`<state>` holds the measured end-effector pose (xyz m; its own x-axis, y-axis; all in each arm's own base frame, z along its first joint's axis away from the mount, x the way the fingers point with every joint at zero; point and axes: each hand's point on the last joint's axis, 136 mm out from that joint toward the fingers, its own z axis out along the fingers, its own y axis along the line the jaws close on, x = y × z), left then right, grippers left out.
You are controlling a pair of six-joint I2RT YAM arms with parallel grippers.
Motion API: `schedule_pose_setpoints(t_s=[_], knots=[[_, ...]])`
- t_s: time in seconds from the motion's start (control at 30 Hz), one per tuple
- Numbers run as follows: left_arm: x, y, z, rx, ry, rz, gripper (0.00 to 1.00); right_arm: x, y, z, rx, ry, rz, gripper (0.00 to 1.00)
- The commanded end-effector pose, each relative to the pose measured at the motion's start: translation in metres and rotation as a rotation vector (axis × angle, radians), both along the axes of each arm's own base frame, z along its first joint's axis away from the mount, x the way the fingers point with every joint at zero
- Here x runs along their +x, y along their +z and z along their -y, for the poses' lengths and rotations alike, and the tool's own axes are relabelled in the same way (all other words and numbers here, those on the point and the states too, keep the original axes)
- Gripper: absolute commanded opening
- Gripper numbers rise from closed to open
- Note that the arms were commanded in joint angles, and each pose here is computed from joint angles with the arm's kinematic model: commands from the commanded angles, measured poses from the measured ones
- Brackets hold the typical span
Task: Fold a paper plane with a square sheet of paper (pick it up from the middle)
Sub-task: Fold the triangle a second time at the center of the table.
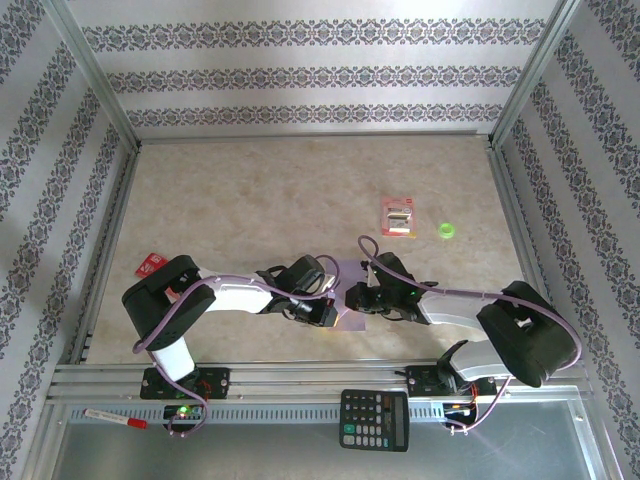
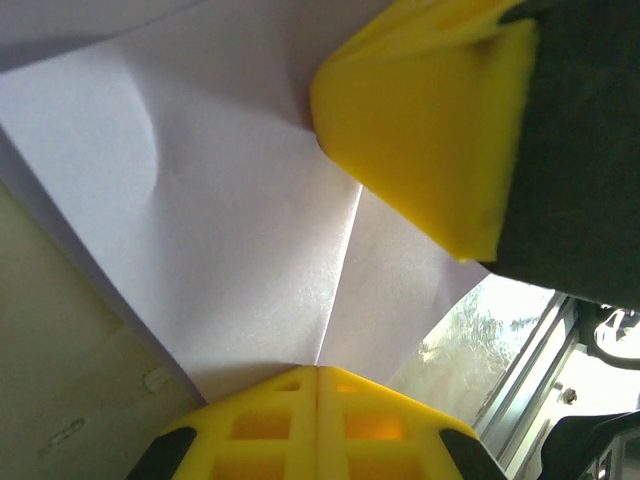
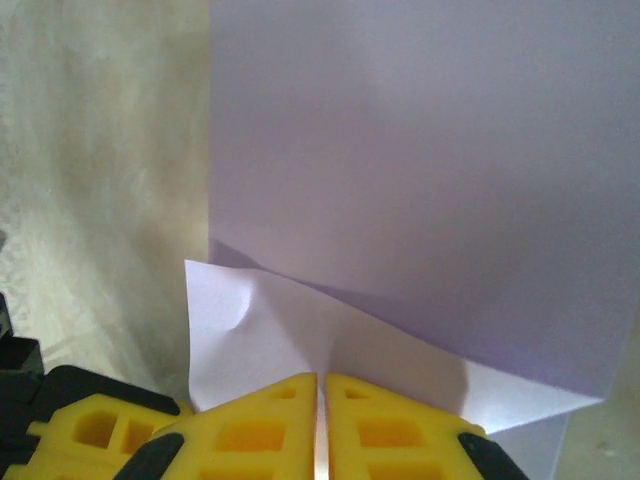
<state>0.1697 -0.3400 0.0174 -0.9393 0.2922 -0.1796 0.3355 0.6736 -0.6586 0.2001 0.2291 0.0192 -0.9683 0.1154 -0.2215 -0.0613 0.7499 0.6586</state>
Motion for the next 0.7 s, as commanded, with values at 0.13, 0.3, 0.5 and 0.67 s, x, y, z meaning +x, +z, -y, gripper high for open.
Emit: schedule_pose_setpoints(t_s=[0.13,0.3,0.5,0.67], knots=[[-0.012,-0.030,-0.026,0.108,0.021,-0.060,0.00,-0.002,0.030,-0.011,0.085,0.002,0.018,0.12],[-0.014,-0.033,-0.028,0.120,0.023,-0.063,0.00,-0.013,0.025,-0.013,0.082,-0.023,0.003,0.12],[-0.015,-0.034,-0.029,0.124,0.018,-0.065,0.00,-0.015,0.019,-0.019,0.073,-0.035,-0.006,0.11],[-0.014,-0.035,-0.030,0.127,0.024,-0.064,0.00,-0.025,0.000,-0.019,0.046,-0.040,-0.042,0.10]])
